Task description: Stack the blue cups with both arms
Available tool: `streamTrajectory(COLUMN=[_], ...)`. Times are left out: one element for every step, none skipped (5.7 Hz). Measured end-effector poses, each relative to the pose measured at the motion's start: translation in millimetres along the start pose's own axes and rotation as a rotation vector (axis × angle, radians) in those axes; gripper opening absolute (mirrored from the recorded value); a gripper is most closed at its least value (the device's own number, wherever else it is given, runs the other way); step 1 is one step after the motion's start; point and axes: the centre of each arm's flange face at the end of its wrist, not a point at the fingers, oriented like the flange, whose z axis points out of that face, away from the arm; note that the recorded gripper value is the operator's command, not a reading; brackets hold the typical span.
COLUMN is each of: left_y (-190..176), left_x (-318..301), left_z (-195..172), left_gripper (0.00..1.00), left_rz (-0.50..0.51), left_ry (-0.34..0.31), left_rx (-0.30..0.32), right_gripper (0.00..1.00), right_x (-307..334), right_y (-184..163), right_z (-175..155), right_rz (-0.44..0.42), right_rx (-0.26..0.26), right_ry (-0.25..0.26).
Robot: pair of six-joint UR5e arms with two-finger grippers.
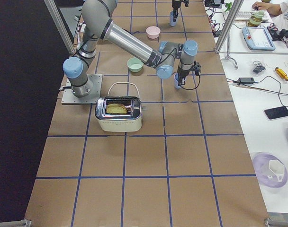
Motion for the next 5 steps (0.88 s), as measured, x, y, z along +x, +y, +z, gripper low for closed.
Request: streamTrajectory(left_y=[-0.2,-0.2,-1.5,-3.6,-1.7], left_x=[5.8,22.4,59.4,114.7,175.2], left_z=[-10.4,-22.3,-35.1,-48.8,-52.4], left_gripper=[0.02,0.02,0.02,0.02,0.03], left_rz=[0.004,0.014,0.037,0.063,0.069], left_ry=[-0.004,-0.007,-0.004,0.004,0.016], left_rx=[0.01,0.024,0.048,0.079,0.1], right_gripper=[0.08,0.08,0.08,0.08,0.08], right_x=[-0.8,-2.4,-6.5,-12.6,-18.8], right_y=[-6.3,-9.2,-2.5,14.7,34.1], right_z=[-22.2,-55.0,-100.9,-146.2,-178.9], right_rz=[0.0,0.001,0.004,0.007,0.009], right_rx=[0.014,-0.001,-0.034,-0.068,-0.089], right_ry=[-0.009,-0.015,-0.02,-0.024,-0.027])
